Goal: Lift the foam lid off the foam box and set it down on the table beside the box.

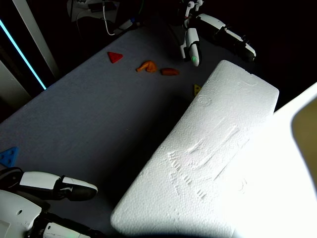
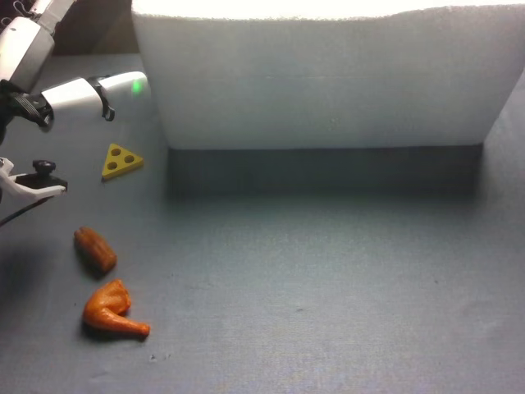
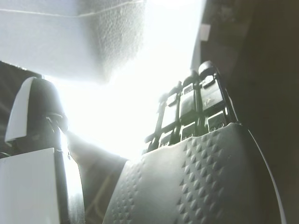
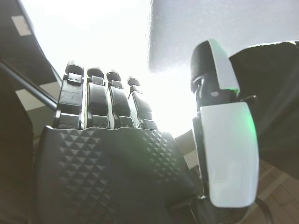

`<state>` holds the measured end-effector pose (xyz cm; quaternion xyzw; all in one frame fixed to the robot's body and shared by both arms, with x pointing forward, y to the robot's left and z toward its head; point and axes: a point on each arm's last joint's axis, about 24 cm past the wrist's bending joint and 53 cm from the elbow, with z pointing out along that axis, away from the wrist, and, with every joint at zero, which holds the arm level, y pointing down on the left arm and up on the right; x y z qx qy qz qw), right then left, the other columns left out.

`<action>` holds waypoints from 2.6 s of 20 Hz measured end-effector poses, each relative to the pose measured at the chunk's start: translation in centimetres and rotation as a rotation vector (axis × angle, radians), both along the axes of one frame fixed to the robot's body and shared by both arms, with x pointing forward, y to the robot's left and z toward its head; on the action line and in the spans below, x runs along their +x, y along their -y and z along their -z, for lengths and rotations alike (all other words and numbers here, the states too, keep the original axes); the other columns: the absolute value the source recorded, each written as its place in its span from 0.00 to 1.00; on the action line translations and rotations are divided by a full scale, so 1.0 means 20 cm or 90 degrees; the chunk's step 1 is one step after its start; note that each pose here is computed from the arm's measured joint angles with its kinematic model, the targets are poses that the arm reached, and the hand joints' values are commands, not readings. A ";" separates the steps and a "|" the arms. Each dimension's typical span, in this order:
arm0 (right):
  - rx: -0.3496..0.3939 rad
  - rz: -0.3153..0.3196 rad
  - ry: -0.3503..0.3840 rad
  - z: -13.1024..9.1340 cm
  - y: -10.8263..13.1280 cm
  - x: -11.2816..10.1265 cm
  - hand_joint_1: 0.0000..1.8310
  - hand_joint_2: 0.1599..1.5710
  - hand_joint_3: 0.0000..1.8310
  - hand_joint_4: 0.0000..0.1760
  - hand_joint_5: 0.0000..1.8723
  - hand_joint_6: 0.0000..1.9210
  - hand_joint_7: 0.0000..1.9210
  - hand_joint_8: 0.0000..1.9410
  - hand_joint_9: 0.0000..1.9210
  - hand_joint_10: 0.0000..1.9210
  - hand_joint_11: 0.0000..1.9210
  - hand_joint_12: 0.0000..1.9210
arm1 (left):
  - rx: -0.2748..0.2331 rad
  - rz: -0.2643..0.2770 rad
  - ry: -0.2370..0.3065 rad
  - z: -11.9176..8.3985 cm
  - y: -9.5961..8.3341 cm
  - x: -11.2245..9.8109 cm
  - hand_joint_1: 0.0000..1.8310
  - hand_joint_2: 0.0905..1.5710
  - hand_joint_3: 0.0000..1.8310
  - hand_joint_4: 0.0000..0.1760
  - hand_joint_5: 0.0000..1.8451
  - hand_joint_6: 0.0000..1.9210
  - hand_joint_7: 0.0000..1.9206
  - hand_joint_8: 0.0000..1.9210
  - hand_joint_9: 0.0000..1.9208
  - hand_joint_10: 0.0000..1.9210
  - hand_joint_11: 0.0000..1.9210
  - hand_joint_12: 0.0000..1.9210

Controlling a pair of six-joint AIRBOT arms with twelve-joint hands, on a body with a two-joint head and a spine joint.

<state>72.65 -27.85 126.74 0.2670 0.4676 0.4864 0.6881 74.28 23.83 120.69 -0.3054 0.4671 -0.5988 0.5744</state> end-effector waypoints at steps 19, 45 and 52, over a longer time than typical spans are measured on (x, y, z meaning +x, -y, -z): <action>0.008 0.009 -0.084 0.12 0.01 0.17 0.48 0.71 0.00 0.00 0.00 0.00 0.00 0.00 0.01 0.01 0.00 0.00 | 0.012 0.022 -0.062 0.10 0.10 0.14 0.45 0.63 0.00 0.19 0.00 0.00 0.00 0.00 0.00 0.00 0.00 0.00; -0.010 -0.023 -0.074 0.09 -0.10 0.18 0.44 0.69 0.00 0.00 0.00 0.00 0.00 0.00 0.00 0.00 0.00 0.00 | 0.014 0.035 -0.074 0.12 0.16 0.18 0.44 0.64 0.00 0.13 0.00 0.00 0.00 0.00 0.00 0.00 0.00 0.00; -0.004 -0.025 -0.072 0.08 -0.10 0.16 0.38 0.65 0.00 0.00 0.00 0.00 0.00 0.00 0.00 0.00 0.00 0.00 | 0.011 0.038 -0.067 0.10 0.17 0.17 0.39 0.62 0.00 0.21 0.00 0.00 0.00 0.00 0.00 0.00 0.00 0.00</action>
